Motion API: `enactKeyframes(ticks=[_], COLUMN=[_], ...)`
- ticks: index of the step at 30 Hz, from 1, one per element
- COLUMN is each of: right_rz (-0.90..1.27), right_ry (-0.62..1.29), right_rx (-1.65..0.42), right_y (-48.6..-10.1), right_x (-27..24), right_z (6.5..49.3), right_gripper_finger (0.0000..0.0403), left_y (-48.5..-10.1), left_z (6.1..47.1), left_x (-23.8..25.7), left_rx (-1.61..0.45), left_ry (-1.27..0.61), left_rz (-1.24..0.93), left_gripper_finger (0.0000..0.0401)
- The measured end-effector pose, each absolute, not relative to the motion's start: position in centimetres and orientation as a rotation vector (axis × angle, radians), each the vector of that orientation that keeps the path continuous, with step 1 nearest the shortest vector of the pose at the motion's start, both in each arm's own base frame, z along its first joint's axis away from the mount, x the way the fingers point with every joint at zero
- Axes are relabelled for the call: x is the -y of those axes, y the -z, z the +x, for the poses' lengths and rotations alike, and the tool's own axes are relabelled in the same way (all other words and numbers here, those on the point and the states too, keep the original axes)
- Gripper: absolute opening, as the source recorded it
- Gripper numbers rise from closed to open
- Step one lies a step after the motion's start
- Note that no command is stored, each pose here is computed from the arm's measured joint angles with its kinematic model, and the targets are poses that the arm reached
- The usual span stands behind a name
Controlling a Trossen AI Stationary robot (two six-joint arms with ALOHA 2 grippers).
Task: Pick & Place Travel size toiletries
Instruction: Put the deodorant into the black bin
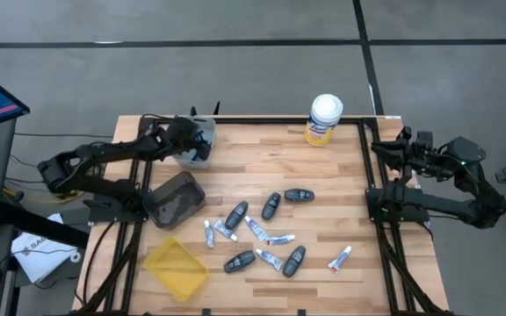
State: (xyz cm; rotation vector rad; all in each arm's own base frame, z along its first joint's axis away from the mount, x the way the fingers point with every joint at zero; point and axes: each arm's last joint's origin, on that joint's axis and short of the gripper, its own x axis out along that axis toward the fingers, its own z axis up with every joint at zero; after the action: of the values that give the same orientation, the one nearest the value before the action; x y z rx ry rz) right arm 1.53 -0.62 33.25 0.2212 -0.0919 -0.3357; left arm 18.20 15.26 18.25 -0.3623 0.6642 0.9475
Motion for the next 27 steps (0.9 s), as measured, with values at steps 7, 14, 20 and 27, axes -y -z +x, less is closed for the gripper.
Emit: enactKeyframes(ticks=[7,14,20,27], right_rz=[0.233,0.245,0.13,0.119], right_ry=[0.349,0.372,0.303,0.259], right_rx=[0.07,0.042,0.007,-0.02], right_y=[-33.0,-32.7,-32.2,-30.0], right_x=[0.6,0.7,0.6,1.1], right_z=[1.5,1.5,2.0,4.0], right_gripper_finger=[0.0069,0.0069,0.0069,0.0069], left_y=[-22.1,-25.6,-24.5,-22.5], left_z=[17.1,18.1,20.5,22.7], left_x=[-13.6,-8.9,-4.7,-2.0], left_rx=[-0.468,-0.295,-0.38,-0.454], left_ry=[-0.911,-0.674,-0.519,-0.46], left_rz=[-0.355,-0.428,-0.434,-0.488], left_gripper_finger=[0.0294,0.0286,0.0274,0.0257])
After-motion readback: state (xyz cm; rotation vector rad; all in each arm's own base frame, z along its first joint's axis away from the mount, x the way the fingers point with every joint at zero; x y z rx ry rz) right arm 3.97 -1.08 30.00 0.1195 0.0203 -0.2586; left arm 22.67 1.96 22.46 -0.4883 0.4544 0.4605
